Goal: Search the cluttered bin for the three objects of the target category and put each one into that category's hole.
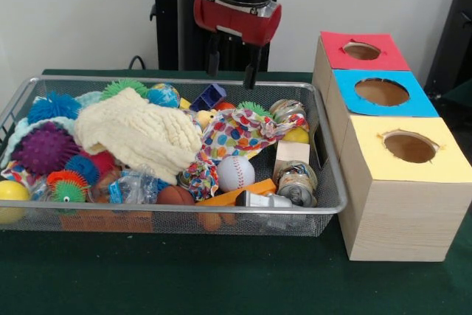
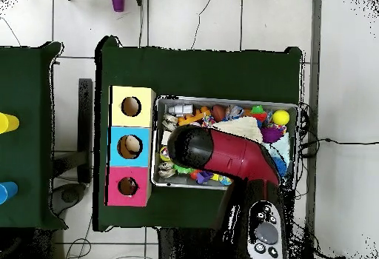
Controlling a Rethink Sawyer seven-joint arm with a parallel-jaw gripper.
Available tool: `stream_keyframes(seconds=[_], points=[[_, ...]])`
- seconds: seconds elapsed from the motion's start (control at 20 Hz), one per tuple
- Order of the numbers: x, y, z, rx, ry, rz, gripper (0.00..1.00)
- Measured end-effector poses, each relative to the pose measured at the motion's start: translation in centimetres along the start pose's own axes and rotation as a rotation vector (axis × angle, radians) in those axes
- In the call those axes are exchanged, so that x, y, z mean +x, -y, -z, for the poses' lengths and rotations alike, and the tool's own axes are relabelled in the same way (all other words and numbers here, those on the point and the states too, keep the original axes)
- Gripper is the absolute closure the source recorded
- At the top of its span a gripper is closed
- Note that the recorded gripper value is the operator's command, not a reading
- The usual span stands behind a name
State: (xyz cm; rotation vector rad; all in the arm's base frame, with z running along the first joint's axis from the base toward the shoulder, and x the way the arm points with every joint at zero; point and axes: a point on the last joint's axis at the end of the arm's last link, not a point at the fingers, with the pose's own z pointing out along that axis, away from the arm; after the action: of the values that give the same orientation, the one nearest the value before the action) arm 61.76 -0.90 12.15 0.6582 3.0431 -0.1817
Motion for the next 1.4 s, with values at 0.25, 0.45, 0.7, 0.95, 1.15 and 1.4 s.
stream_keyframes(seconds=[0.25,0.45,0.7,0.95,1.15,1.4], points=[[0.0,0.5,-1.6,0.005,0.047,0.011,0.00],[0.2,1.5,-3.3,0.013,0.068,0.018,0.00],[1.2,1.9,-4.8,0.019,0.057,0.021,0.00],[2.6,2.0,-6.0,0.024,0.024,0.024,0.00],[3.8,2.1,-6.5,0.025,0.006,0.025,0.00],[5.2,2.3,-7.0,0.025,-0.006,0.026,0.00]])
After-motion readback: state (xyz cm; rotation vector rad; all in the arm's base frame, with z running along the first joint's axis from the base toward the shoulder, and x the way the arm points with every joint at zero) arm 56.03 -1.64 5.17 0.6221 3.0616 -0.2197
